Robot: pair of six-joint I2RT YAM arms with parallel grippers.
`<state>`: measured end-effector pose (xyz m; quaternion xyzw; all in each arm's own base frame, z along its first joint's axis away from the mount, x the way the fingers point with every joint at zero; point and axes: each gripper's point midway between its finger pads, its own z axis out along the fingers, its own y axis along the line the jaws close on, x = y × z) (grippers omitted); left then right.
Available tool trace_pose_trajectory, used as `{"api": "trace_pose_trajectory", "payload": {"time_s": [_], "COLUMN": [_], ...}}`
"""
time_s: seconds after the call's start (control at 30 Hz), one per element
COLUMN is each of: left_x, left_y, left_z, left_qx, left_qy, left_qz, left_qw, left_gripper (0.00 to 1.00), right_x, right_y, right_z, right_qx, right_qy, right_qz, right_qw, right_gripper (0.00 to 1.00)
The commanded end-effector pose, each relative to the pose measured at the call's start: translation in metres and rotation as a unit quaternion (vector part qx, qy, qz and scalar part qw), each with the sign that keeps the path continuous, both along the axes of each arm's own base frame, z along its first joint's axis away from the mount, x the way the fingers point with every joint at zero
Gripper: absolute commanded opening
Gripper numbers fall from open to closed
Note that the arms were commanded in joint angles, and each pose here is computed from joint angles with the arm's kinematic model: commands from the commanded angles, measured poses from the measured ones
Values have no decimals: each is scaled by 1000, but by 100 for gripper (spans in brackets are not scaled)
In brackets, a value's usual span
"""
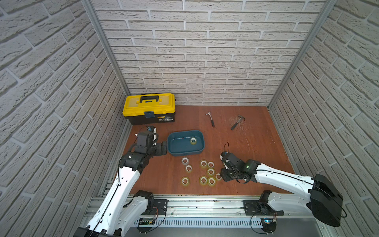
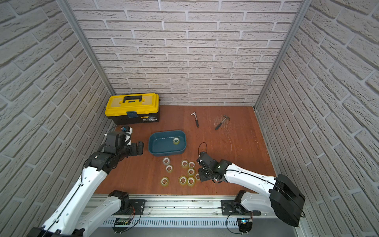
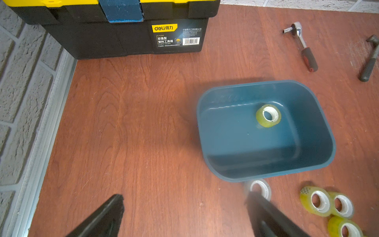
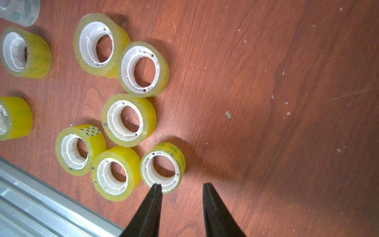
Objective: Put the transparent tape into the storage box
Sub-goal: Pick up the tape at the center of the board.
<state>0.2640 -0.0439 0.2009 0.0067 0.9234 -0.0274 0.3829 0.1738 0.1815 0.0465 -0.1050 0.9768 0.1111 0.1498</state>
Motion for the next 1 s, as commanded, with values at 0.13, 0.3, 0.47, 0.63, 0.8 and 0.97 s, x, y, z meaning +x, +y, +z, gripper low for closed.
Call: {"api": "trace_pose_trajectory", "payload": {"time_s": [0.13,0.3,0.47,0.63,0.8,0.97], "left_x": [3,3,3,2,0,1], "left_y": [0,0,0,0,1,-1], "left_z": [12,12,12,14,18,15], "left_qx": [1,1,2,1,-3,-6], "left_qy": [-16,-17,-16,-16,-28,-24], "left_qz": [0,0,1,1,3,-1], "left_qw": [1000,1000,1000,1000,1000,1000], "left_gripper": [98,98,98,98,98,98], "right_x": [4,7,7,5,3,4], "right_y": [7,11,5,-4,-8,-9], "right_z": [-10,-19,-29,-38,-40,-34], "right_qx": [1,-8,-37,-66,-84,-70], "right_qy": [8,13,21,28,34,18], "right_qz": [-6,-6,-13,-19,-25,-35], "right_qw": [1000,1000,999,997,996,997], "right_gripper": [38,38,36,33,19,5]}}
